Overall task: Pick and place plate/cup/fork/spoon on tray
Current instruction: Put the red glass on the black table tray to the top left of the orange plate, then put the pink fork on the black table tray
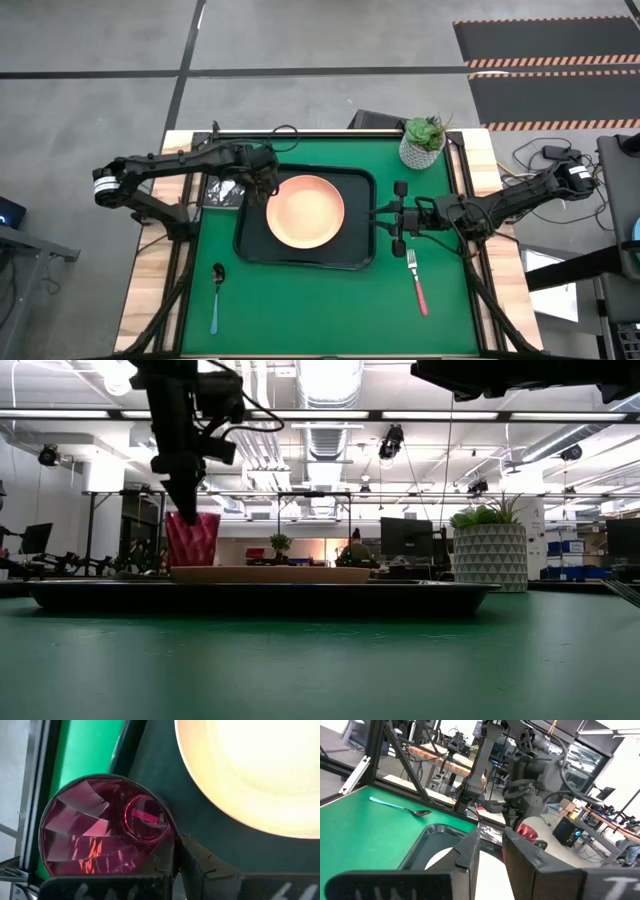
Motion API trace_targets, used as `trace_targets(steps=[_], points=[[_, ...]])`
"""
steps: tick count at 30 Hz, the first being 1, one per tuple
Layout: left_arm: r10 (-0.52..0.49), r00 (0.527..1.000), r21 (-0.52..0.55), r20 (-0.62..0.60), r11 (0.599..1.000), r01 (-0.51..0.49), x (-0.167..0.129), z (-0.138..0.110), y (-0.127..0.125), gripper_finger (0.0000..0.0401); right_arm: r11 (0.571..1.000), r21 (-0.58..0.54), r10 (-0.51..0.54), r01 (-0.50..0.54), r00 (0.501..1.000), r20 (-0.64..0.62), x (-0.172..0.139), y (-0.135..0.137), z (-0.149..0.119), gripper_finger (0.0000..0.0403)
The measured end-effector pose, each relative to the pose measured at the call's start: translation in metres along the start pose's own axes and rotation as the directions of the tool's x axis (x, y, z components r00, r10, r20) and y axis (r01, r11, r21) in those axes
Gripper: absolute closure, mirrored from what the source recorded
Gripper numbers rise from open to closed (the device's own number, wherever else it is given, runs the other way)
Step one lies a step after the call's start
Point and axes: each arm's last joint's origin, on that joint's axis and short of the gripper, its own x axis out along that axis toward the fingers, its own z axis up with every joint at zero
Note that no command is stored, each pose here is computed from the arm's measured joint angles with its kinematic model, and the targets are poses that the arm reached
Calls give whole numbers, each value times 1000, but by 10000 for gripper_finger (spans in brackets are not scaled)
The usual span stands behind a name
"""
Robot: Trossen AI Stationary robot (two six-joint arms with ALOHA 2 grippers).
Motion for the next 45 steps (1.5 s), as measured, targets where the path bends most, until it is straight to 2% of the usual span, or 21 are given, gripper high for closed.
trace_targets(steps=[9,21,25,30,32,34,38,41,45], points=[[1,1000,-11,17,1000,0,9,-1,-2,395,1000,-4,0,0,1000,-1,0,0,0,330],[6,998,-22,65,1000,-5,5,4,-1,333,1000,17,1,-1,1000,-2,0,0,0,330],[8,996,-24,85,1000,-6,-7,6,2,329,998,59,1,-1,1000,-1,0,0,0,330],[7,993,-60,117,998,0,-28,4,4,329,980,200,31,-20,998,-54,2,1,2,330],[3,987,-108,163,994,15,-38,1,1,329,957,281,99,-66,989,-106,2,5,0,330],[-12,971,-135,240,990,46,-50,0,-5,328,915,378,202,-141,971,-126,1,11,-2,330],[-82,901,-106,426,985,139,-73,-6,-28,328,785,572,367,-238,923,-119,0,29,-8,330],[-164,799,-17,578,977,213,-89,-10,-50,328,710,659,437,-249,889,-135,0,47,-10,330],[-287,601,132,746,948,288,-104,-17,-81,328,587,775,511,-234,850,-131,2,69,-3,330]])
